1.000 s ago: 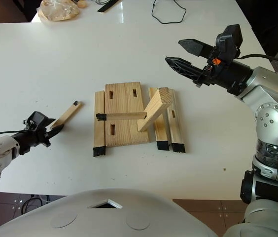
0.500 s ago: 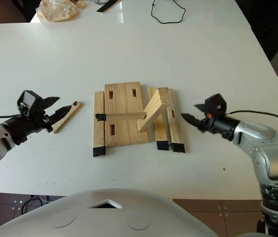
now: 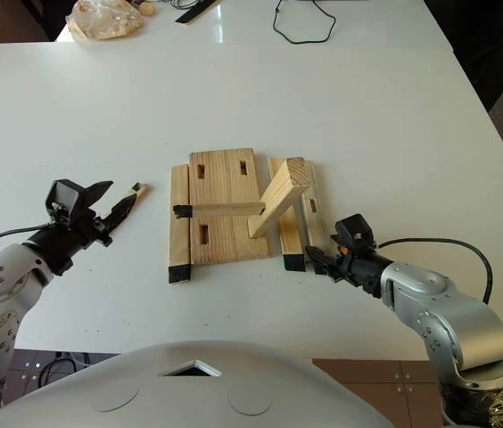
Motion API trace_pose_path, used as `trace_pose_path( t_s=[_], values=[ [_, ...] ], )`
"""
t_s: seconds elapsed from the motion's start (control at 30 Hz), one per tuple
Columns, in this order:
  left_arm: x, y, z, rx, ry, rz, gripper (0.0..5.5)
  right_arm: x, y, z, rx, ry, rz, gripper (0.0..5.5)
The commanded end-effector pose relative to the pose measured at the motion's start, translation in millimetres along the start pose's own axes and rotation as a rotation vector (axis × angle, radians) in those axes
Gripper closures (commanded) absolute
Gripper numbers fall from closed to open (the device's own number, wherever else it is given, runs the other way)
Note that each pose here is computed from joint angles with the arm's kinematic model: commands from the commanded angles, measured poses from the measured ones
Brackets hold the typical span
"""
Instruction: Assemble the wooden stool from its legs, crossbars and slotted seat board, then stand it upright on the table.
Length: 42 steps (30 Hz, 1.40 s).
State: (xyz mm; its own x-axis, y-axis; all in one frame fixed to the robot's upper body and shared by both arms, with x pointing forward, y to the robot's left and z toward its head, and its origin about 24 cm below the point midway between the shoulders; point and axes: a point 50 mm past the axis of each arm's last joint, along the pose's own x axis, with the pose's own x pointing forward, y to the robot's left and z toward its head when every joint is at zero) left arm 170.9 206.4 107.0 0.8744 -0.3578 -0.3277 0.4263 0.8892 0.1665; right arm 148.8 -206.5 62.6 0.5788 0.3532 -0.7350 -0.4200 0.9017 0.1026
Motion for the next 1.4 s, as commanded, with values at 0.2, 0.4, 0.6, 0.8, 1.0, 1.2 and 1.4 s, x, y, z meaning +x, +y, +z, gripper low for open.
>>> trace_pose_path(
  t_s=[0.2,0.4,0.6,0.8,1.0,1.2,1.4],
  values=[
    [0.7,0.5,-3.5,0.005,0.010,0.024,2.97,8.2,-22.1,-8.9,-0.029,0.019,-0.095,2.31],
    [1.2,17.6,-4.2,0.059,0.016,0.107,2.97,12.8,-34.4,-5.4,0.003,-0.036,-0.131,3.19],
    [3.4,32.1,5.6,0.086,-0.035,0.179,2.97,14.5,-34.3,-3.1,0.026,-0.052,-0.101,3.47],
    [16.8,58.7,41.1,0.118,-0.163,0.238,2.97,17.7,-56.4,56.4,0.000,-0.325,-0.140,3.47],
    [29.1,63.5,150.4,0.016,-0.571,0.055,2.97,-35.2,-71.8,183.0,-0.134,-0.898,-0.055,3.47],
    [30.0,14.2,193.2,-0.164,-0.702,-0.533,2.24,-83.5,-5.4,231.4,-0.298,-1.174,0.446,3.47],
    [4.7,-23.6,204.4,-0.121,-0.729,-0.905,2.02,-105.6,37.5,223.7,-0.415,-1.081,0.898,3.47]
  ],
)
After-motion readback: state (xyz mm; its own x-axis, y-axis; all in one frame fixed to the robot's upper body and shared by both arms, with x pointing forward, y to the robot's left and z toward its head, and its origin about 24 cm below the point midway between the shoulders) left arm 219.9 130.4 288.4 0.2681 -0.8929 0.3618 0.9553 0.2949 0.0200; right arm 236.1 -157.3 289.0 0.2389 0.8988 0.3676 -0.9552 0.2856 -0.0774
